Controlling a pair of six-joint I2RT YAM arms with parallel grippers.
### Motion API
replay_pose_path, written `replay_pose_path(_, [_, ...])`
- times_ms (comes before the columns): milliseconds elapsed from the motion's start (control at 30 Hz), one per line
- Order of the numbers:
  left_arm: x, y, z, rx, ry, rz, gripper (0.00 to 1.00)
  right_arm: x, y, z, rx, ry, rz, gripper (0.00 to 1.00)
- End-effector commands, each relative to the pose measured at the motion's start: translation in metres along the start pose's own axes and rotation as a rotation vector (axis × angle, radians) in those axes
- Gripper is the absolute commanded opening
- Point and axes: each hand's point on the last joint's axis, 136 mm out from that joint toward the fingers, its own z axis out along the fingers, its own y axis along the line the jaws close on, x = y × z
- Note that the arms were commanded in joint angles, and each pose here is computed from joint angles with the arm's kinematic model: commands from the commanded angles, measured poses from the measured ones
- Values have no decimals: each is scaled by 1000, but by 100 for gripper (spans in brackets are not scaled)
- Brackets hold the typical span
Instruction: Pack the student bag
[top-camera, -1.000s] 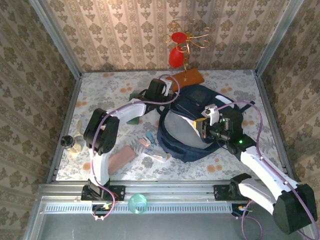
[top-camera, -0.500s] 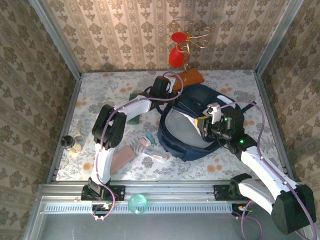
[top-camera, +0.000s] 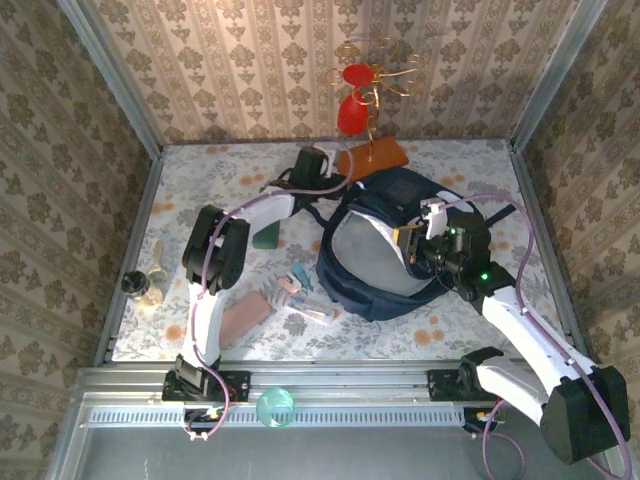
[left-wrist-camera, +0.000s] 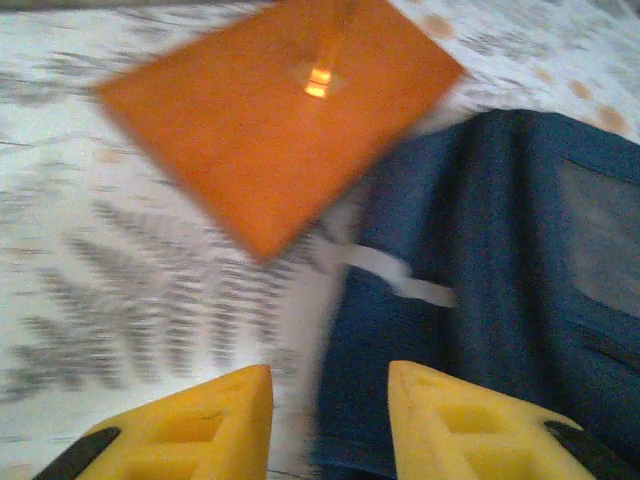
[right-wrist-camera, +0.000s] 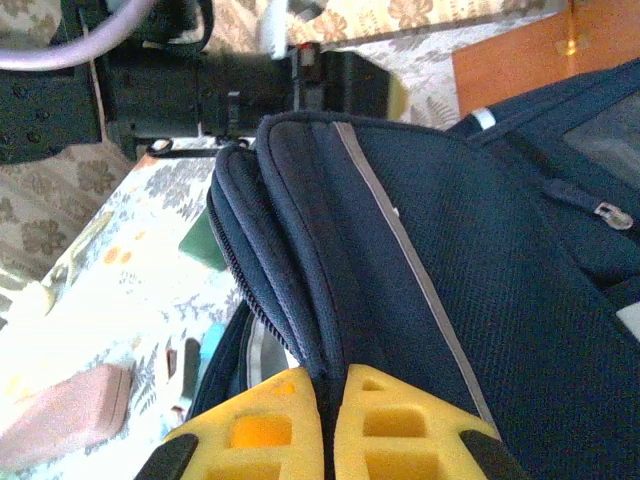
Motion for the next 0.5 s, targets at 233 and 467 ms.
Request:
replay_pose_path(233, [-13,44,-63,-77,-39,-85,56,-52,-15,4,142,-55,53,0])
replay_pose_path(467, [30,42,-132,-111,-30,-158,60,-77,-21,16,192,-41,24,0])
